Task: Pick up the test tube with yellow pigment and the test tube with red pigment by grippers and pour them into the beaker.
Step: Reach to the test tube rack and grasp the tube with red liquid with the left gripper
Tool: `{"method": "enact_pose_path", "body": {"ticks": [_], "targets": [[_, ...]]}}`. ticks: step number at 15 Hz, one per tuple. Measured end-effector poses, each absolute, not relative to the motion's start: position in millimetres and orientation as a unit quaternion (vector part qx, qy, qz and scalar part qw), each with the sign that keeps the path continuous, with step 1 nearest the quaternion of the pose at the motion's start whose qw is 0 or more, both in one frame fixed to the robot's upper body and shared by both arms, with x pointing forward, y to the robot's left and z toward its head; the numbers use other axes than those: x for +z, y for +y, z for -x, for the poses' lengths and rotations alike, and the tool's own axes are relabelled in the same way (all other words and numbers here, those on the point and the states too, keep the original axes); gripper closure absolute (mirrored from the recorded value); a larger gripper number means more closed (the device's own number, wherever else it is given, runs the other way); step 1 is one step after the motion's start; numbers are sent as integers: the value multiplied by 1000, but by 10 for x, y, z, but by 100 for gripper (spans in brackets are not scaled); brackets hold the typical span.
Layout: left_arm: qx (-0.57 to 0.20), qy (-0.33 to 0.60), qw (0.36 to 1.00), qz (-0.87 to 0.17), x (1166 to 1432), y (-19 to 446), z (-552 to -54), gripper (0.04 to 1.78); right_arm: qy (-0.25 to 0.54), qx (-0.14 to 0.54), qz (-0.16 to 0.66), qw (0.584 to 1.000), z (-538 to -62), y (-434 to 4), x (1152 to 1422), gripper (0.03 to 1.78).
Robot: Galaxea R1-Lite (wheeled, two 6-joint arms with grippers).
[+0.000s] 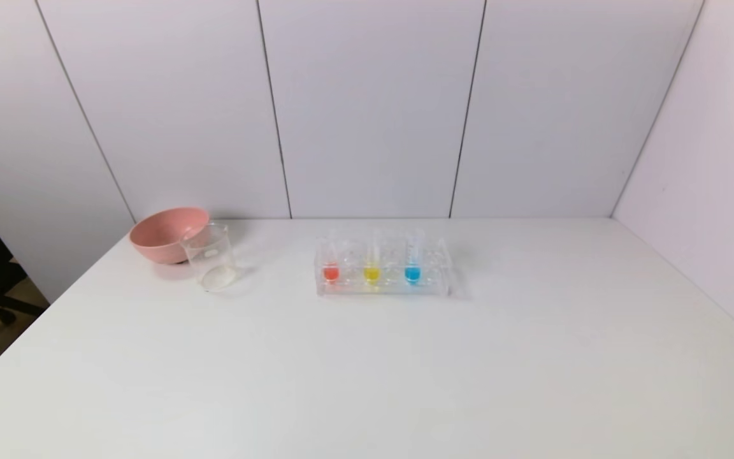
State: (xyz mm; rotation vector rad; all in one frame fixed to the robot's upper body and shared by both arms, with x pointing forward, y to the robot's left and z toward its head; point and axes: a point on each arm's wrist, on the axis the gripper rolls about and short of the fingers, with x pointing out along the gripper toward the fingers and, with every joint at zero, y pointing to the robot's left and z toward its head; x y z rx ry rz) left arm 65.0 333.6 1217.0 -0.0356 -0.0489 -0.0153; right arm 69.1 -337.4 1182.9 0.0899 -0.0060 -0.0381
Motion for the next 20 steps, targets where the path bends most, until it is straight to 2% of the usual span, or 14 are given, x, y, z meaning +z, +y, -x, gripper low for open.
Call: {"method": "enact_pose_path", "body": {"ticks": [5,13,16,20], "targets": [[-44,14,999,29,12700,3328,-886,6,-3,-19,-45,999,-691,-3374,11829,10],[-241,107,964,41,13117,3088,-1879,6,-3,-19,-45,999,-691,-3374,11829,10],[-239,158,957,44,13136,2829,-2280,6,-3,-19,-45,999,-691,-3373,11829,10],[-163,182,969,37,13023,2362,-2781,6,-3,-19,-45,999,-691,-3374,11829,10]]}}
